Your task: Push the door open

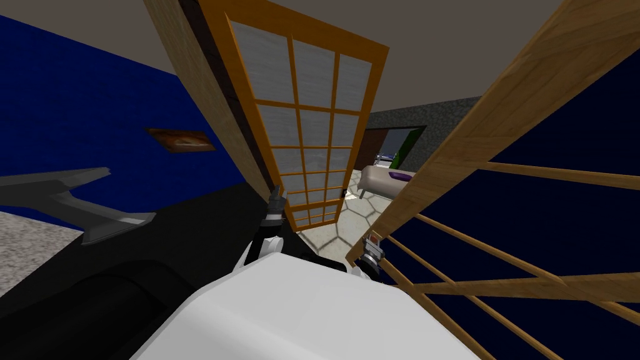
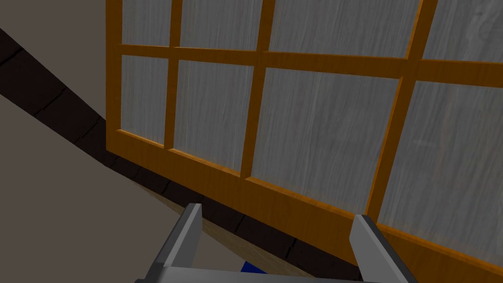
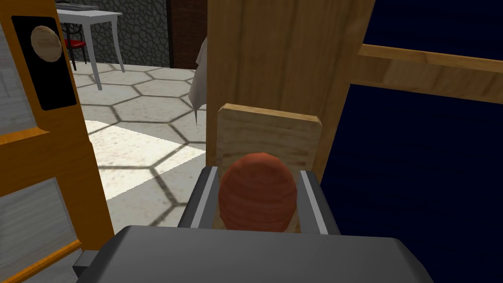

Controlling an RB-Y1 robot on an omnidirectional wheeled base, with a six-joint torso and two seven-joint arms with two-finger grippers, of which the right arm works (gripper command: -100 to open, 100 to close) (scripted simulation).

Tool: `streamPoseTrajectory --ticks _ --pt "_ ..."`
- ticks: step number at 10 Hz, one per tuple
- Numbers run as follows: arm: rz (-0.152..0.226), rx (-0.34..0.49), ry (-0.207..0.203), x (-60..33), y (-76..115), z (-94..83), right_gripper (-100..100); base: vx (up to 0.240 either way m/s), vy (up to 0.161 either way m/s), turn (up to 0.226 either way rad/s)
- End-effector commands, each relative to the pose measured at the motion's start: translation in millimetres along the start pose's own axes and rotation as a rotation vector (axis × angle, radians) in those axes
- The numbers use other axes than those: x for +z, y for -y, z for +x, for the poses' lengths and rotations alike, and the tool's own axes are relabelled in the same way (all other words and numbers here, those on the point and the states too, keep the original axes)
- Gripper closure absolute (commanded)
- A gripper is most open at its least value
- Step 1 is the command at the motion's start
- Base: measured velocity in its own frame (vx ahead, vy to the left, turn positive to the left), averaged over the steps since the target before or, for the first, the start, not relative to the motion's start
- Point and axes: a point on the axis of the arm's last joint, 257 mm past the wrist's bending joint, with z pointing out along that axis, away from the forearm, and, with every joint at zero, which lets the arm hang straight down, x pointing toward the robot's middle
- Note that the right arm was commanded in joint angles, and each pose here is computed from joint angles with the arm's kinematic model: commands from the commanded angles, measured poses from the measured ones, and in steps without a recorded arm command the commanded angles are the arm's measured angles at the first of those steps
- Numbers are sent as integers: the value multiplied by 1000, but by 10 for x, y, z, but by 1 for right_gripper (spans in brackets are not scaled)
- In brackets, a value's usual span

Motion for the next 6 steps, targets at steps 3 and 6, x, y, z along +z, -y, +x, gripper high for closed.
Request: streamPoseTrajectory --ticks 3,6 --pt "-32 -14 -18 45 -179 68 100 9 -8 6" --pt "-82 -14 -18 104 -334 71 100 33 -16 32"
